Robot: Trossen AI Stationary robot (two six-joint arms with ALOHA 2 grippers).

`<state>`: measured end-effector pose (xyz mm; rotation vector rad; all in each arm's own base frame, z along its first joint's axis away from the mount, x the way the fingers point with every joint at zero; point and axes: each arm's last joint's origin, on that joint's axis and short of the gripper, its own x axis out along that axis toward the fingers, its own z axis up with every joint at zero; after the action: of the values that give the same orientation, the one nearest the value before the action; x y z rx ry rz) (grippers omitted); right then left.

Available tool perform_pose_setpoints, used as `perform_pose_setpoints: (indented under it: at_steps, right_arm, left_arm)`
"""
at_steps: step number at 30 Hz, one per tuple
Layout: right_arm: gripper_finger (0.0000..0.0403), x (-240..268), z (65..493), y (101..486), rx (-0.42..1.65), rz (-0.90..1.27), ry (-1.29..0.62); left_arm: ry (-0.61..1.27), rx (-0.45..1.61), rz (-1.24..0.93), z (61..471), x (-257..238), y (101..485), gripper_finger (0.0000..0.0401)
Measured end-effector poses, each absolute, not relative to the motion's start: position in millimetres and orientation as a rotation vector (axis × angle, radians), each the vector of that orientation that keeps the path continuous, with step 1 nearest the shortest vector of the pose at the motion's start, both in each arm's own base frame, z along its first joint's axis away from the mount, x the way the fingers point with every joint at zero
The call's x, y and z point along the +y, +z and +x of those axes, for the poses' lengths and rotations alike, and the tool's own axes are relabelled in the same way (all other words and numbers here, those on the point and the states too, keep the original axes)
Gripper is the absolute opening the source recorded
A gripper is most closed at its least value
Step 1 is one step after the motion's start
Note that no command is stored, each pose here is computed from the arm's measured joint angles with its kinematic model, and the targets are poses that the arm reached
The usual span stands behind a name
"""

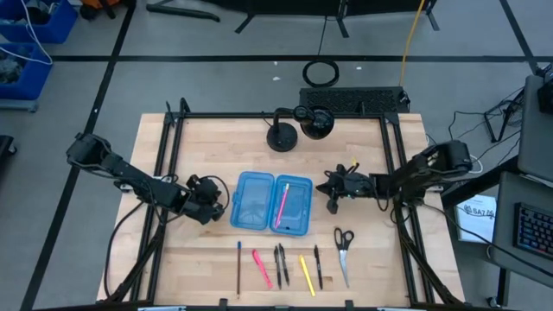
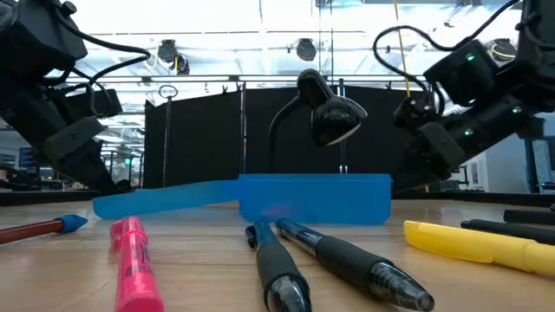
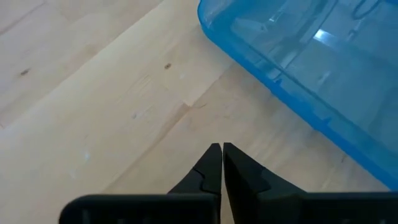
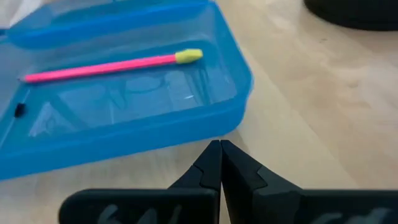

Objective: Pick & place school supplies into a supply box
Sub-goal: Adjust the blue supply box on the table

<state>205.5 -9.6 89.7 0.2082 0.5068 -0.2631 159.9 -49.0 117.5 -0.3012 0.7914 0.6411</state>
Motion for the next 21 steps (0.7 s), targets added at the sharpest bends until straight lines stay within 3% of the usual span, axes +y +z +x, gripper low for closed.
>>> perform_pose_setpoints:
  at_steps: [6, 14, 21]
  right_arm:
    - [0.0000, -18, 217, 88, 0.525, 0.179, -0.245]
    - [0.0000, -37, 233, 87, 0.519, 0.175, -0.281]
    - [0.0000, -42, 235, 88, 0.516, 0.176, -0.255]
  left_arm:
    - [0.639, 0.794, -0.306, 160, -49, 117, 0.0004]
    - [0.643, 0.791, -0.314, 160, -49, 117, 0.0027]
    - [0.612, 0.819, -0.304, 160, -50, 117, 0.0005]
